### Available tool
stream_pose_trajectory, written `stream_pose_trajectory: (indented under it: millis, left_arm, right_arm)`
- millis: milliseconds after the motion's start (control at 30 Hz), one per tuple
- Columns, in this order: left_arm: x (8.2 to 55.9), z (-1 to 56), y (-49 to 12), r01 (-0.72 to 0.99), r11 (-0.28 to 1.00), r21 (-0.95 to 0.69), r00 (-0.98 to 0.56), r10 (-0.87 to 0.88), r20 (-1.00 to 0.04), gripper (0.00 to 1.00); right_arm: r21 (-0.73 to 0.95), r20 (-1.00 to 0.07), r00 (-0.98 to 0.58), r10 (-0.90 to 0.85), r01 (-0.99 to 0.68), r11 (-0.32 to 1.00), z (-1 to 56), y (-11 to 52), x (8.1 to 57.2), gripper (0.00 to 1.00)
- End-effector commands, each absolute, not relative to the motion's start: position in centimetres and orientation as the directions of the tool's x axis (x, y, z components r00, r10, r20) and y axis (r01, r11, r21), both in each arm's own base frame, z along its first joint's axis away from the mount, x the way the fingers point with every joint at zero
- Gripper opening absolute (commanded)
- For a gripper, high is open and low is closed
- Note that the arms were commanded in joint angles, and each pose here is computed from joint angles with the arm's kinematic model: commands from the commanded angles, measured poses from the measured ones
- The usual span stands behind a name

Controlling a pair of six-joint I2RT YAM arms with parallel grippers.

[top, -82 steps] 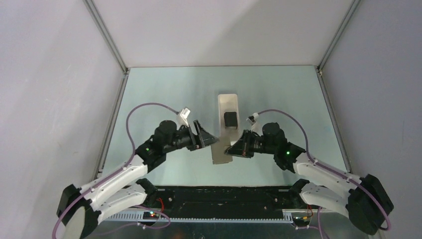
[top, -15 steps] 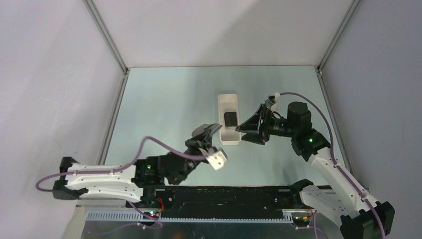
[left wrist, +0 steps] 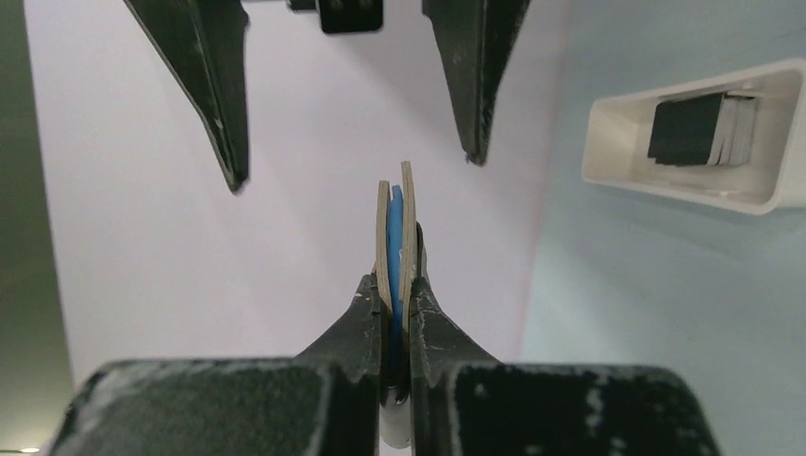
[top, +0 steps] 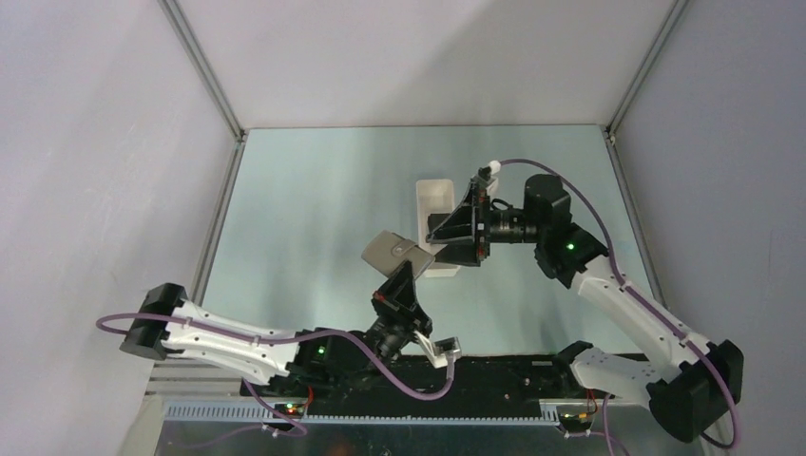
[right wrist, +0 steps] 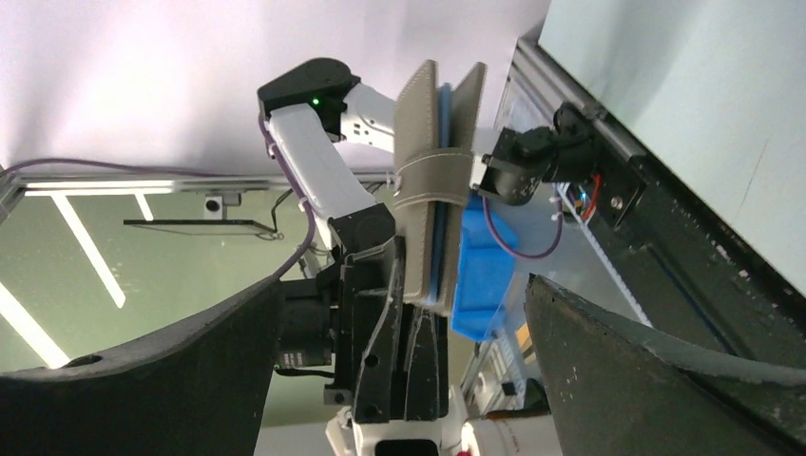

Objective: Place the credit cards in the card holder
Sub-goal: Open the card holder at the center of the board.

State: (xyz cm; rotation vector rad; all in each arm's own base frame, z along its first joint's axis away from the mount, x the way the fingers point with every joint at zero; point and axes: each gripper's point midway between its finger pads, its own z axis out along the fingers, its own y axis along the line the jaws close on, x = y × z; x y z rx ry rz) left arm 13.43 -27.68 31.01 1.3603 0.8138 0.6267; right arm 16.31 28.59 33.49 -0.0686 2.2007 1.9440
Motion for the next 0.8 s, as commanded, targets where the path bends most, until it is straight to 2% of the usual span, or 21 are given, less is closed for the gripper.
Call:
stream_pose_trajectory:
  millis: [0,133,200,233,267,300,333,400,433,467,500,533,600,667,767]
  left_arm:
    - [13.1,33.1,-27.3,0.009,0.136,0.991,0.565,0.817,-0.117,0.0]
    - [12.8,33.4,-27.9,0.011,0.14,0.99,0.57,0.813,-0.121,0.0]
    - [12.7,33.5,-28.1,0.014,0.145,0.989,0.571,0.811,-0.127,0.0]
    - [12.6,33.4,-28.2,0.016,0.148,0.989,0.57,0.811,-0.13,0.0]
    - [12.6,33.3,-28.3,0.017,0.149,0.989,0.57,0.811,-0.132,0.0]
    - [12.5,33.3,-28.4,0.021,0.154,0.988,0.57,0.81,-0.138,0.0]
    - [12.5,33.1,-28.4,0.021,0.15,0.988,0.567,0.812,-0.136,0.0]
    - [12.5,32.9,-28.5,0.026,0.155,0.988,0.563,0.814,-0.143,0.0]
    - [12.5,32.8,-28.5,0.032,0.164,0.986,0.561,0.814,-0.154,0.02]
    - [12.5,32.6,-28.5,0.036,0.167,0.985,0.557,0.815,-0.158,0.07]
    - [12.5,32.4,-28.5,0.05,0.186,0.981,0.555,0.812,-0.183,0.28]
    - [12.5,32.2,-28.4,0.059,0.199,0.978,0.551,0.811,-0.198,0.56]
    - [12.6,32.0,-28.4,0.109,0.276,0.955,0.538,0.791,-0.29,0.83]
    - [12.7,31.8,-28.2,0.187,0.406,0.895,0.505,0.741,-0.442,0.96]
    - [12.8,31.3,-27.9,0.334,0.653,0.68,0.394,0.558,-0.73,0.99]
  right_arm:
    - [0.979,-0.188,-0.982,0.02,-0.186,0.085,35.0,30.4,15.4,0.97]
    - [0.979,-0.196,-0.98,-0.035,-0.197,0.044,35.6,32.0,14.9,0.86]
    - [0.981,-0.19,-0.98,-0.052,-0.191,0.026,35.8,32.5,14.8,0.76]
    - [0.982,-0.185,-0.981,-0.061,-0.187,0.017,35.9,32.8,14.7,0.67]
    - [0.981,-0.192,-0.979,-0.067,-0.193,0.005,36.1,33.0,14.6,0.51]
    - [0.983,-0.18,-0.981,-0.073,-0.181,0.006,36.0,33.1,14.6,0.42]
    - [0.983,-0.181,-0.98,-0.078,-0.182,0.001,36.0,33.2,14.5,0.25]
    - [0.984,-0.175,-0.981,-0.084,-0.176,0.004,35.9,33.4,14.5,0.03]
    - [0.983,-0.181,-0.98,-0.085,-0.182,0.004,35.9,33.3,14.4,0.0]
    - [0.981,-0.191,-0.978,-0.079,-0.192,0.01,35.8,33.2,14.5,0.0]
    - [0.98,-0.194,-0.978,-0.074,-0.196,0.016,35.7,33.1,14.5,0.0]
    - [0.978,-0.202,-0.978,-0.059,-0.204,0.031,35.4,32.8,14.8,0.0]
    - [0.973,-0.22,-0.975,-0.034,-0.221,0.06,34.9,32.2,15.4,0.0]
    - [0.968,-0.225,-0.974,-0.007,-0.225,0.108,33.9,31.3,16.1,0.0]
    - [0.957,-0.249,-0.968,0.027,-0.242,0.163,32.8,29.7,17.1,0.0]
